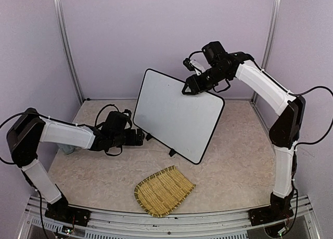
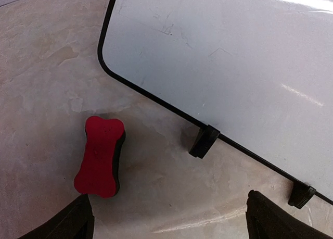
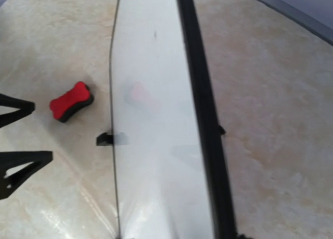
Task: Erase the whiteboard
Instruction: Place the whiteboard on the whiteboard stand.
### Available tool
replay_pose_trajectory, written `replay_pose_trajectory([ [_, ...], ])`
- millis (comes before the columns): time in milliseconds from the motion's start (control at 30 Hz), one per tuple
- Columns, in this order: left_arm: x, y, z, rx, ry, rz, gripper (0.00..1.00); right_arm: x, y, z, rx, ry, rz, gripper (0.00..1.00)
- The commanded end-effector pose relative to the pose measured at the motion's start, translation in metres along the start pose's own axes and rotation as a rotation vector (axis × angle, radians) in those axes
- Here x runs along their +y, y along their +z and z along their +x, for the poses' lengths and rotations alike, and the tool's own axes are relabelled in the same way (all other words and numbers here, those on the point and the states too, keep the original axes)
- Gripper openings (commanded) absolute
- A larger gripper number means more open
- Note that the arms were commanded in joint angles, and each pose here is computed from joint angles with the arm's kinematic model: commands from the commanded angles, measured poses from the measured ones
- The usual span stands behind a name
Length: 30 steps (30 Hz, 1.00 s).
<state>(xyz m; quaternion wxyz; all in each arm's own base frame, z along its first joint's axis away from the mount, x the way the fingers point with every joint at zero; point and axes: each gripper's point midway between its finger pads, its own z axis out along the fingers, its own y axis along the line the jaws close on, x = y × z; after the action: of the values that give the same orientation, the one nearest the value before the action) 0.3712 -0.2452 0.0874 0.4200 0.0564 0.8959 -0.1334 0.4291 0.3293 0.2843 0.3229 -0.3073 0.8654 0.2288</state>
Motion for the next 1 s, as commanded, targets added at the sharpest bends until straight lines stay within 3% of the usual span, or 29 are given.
replay_pose_trajectory([
  [0,-0.01,0.001,-0.012,-0.039,0.012,0.052,0.99,-0.001,0.003,0.0,0.003,-0.003,0.003,0.59],
  [400,-0.015,0.004,-0.003,-0.024,0.001,0.125,0.99,-0.028,0.013,0.006,0.026,-0.001,0.122,0.7],
  [733,-0.007,0.023,0.011,0.03,0.041,0.084,0.97,-0.038,0.006,-0.007,-0.032,0.019,0.188,0.8],
  [967,-0.006,0.033,0.009,0.033,0.108,0.093,0.96,-0.043,0.002,-0.011,-0.052,0.026,0.221,0.81],
])
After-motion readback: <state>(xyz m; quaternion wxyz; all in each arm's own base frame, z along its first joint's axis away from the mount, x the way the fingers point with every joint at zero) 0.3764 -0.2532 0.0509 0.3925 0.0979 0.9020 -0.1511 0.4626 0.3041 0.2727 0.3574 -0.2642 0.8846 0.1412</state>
